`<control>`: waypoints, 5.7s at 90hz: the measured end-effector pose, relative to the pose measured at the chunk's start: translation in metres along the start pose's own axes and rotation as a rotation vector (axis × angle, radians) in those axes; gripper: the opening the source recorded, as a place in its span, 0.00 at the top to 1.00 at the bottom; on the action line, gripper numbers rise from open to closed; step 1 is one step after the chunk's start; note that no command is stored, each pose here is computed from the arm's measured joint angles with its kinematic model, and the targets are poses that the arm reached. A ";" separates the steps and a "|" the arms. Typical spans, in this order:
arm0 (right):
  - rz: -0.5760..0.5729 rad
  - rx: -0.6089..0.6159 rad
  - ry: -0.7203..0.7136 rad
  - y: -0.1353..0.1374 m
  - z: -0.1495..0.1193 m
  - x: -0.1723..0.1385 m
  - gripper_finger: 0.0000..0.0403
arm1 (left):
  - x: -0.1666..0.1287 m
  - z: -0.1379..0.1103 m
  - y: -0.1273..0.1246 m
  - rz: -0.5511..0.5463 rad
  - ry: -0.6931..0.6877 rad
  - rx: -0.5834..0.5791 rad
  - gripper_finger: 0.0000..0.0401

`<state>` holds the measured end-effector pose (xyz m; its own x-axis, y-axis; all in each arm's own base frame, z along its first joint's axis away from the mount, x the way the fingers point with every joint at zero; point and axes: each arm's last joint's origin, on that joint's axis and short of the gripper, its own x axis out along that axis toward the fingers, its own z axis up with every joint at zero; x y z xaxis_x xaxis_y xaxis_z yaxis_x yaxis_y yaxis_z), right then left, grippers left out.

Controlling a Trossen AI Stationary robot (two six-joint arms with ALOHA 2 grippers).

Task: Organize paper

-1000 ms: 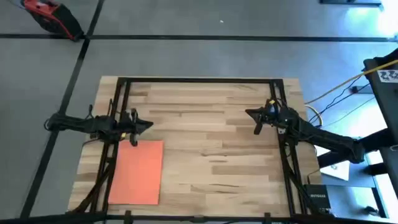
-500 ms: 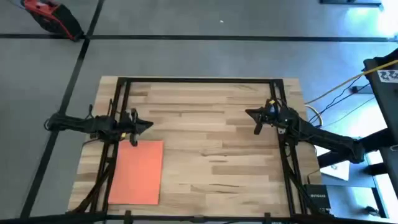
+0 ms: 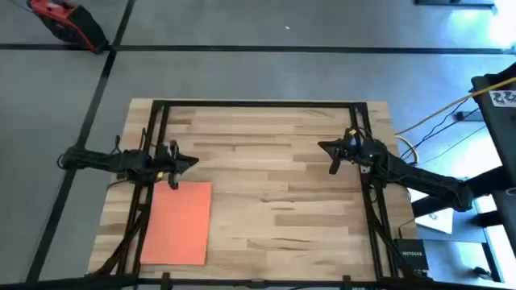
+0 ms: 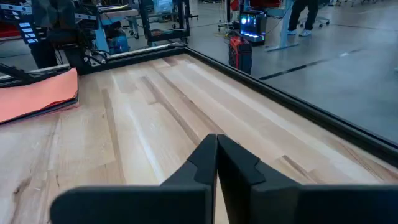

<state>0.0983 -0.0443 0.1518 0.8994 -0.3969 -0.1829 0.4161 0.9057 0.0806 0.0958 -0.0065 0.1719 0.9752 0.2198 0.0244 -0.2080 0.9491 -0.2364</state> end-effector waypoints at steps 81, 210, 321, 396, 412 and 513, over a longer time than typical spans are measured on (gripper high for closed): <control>0.000 0.000 0.000 0.000 0.000 0.000 1.00 | 0.000 0.001 0.000 -0.002 -0.012 -0.008 1.00; -0.009 -0.024 -0.004 0.000 0.000 0.000 1.00 | 0.025 0.041 -0.008 0.067 0.242 0.245 0.96; -0.068 -0.089 -0.010 -0.002 0.001 0.000 1.00 | 0.091 0.004 -0.022 -0.123 1.152 0.351 0.96; -0.068 -0.086 -0.010 -0.002 0.001 0.000 1.00 | 0.106 -0.014 -0.007 -0.136 1.243 0.249 0.69; -0.068 -0.085 -0.010 -0.002 0.001 0.000 1.00 | 0.108 -0.023 -0.005 -0.128 1.289 0.258 0.66; -0.068 -0.085 -0.010 -0.002 0.001 0.000 1.00 | 0.126 -0.012 -0.005 -0.113 1.243 0.404 1.00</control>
<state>0.0975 -0.0461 0.1526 0.8708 -0.4593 -0.1754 0.4641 0.8857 -0.0153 0.2204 0.0138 0.1642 0.3606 -0.0118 -0.9327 0.0830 0.9964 0.0195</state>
